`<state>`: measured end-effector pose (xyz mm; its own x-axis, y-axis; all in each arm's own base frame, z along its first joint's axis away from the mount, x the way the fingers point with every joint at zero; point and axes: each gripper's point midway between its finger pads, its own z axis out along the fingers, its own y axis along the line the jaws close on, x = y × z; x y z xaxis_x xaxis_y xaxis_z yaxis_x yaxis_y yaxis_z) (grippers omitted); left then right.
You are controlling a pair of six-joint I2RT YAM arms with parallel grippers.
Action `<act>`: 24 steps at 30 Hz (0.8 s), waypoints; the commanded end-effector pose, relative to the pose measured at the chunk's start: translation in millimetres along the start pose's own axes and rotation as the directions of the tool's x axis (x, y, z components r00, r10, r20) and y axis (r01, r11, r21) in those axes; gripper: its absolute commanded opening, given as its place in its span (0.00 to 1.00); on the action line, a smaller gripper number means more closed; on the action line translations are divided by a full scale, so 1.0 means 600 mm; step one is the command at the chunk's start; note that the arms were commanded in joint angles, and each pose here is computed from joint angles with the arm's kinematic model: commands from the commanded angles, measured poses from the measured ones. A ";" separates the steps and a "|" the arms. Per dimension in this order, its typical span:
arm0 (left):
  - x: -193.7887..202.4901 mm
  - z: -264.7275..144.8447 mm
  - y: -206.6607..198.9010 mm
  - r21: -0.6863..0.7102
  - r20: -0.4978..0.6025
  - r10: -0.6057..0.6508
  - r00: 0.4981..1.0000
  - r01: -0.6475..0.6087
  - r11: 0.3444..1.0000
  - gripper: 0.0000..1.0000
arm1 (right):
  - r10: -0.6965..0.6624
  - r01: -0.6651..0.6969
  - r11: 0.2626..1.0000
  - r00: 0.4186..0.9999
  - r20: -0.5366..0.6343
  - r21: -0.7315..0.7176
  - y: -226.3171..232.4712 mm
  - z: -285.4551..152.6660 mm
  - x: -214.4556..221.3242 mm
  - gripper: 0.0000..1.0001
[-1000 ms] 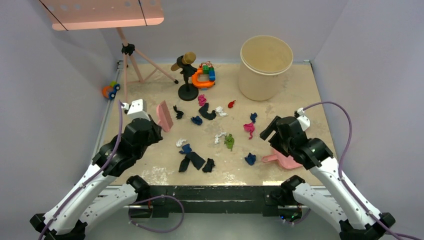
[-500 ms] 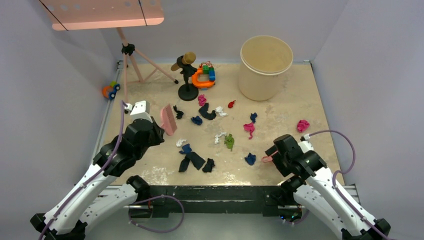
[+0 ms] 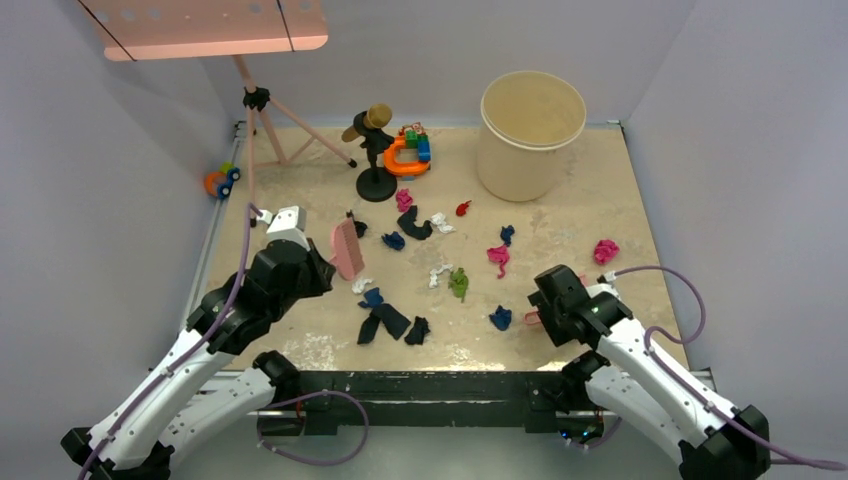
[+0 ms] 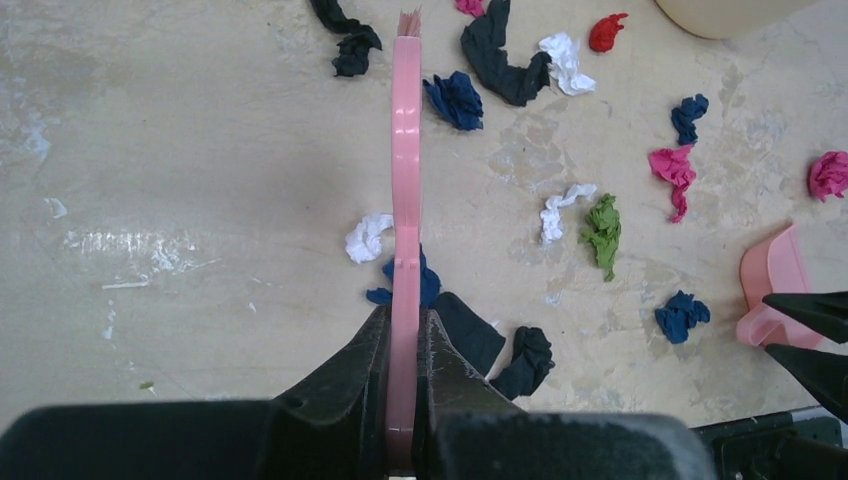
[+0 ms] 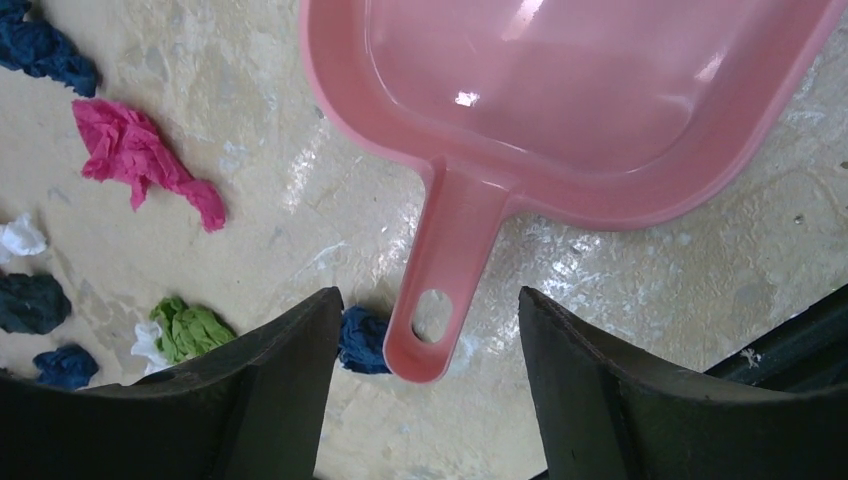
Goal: Sweep away the paper scraps from the table
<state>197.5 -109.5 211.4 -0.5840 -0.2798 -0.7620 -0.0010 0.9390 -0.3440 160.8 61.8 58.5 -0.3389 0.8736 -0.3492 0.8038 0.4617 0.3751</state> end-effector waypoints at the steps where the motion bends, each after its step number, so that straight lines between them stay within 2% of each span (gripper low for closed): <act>1: 0.006 0.003 -0.009 0.030 -0.014 -0.006 1.000 0.006 1.000 0.00 | 0.066 -0.066 0.998 0.996 0.067 -0.003 0.024 0.011 -0.017 0.68; 6: 0.004 0.000 -0.005 0.024 -0.007 -0.005 1.000 0.005 1.000 0.00 | 0.063 -0.068 0.995 0.996 0.065 0.075 0.008 0.028 -0.008 0.61; 10: 0.002 -0.004 -0.003 0.020 -0.002 -0.004 1.000 0.004 1.000 0.00 | 0.034 -0.041 0.996 0.996 0.088 0.080 0.007 0.029 -0.015 0.43; 14: 0.000 -0.012 0.002 0.012 -0.002 0.003 1.000 -0.003 1.000 0.00 | -0.058 0.044 0.995 0.985 0.164 0.090 0.015 0.002 -0.052 0.37; 17: -0.003 -0.017 0.008 0.004 0.009 0.007 1.000 -0.007 1.000 0.00 | -0.169 0.165 0.986 0.962 0.214 0.036 0.052 -0.027 -0.080 0.33; 20: -0.007 -0.020 0.014 -0.009 0.026 0.014 1.000 -0.014 1.000 0.00 | -0.413 0.443 0.892 0.880 0.234 -0.094 0.111 -0.052 -0.081 0.24; 24: -0.018 -0.029 0.023 -0.032 0.047 0.024 0.999 -0.023 0.999 0.00 | -0.593 0.663 0.673 0.749 0.296 -0.328 0.186 -0.095 -0.053 0.27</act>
<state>187.0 -100.0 206.8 -0.5934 -0.2699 -0.7583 -0.0087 0.9442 -0.3293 205.7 63.8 112.5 -0.5222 0.6196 -0.5860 0.5622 0.7668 0.3098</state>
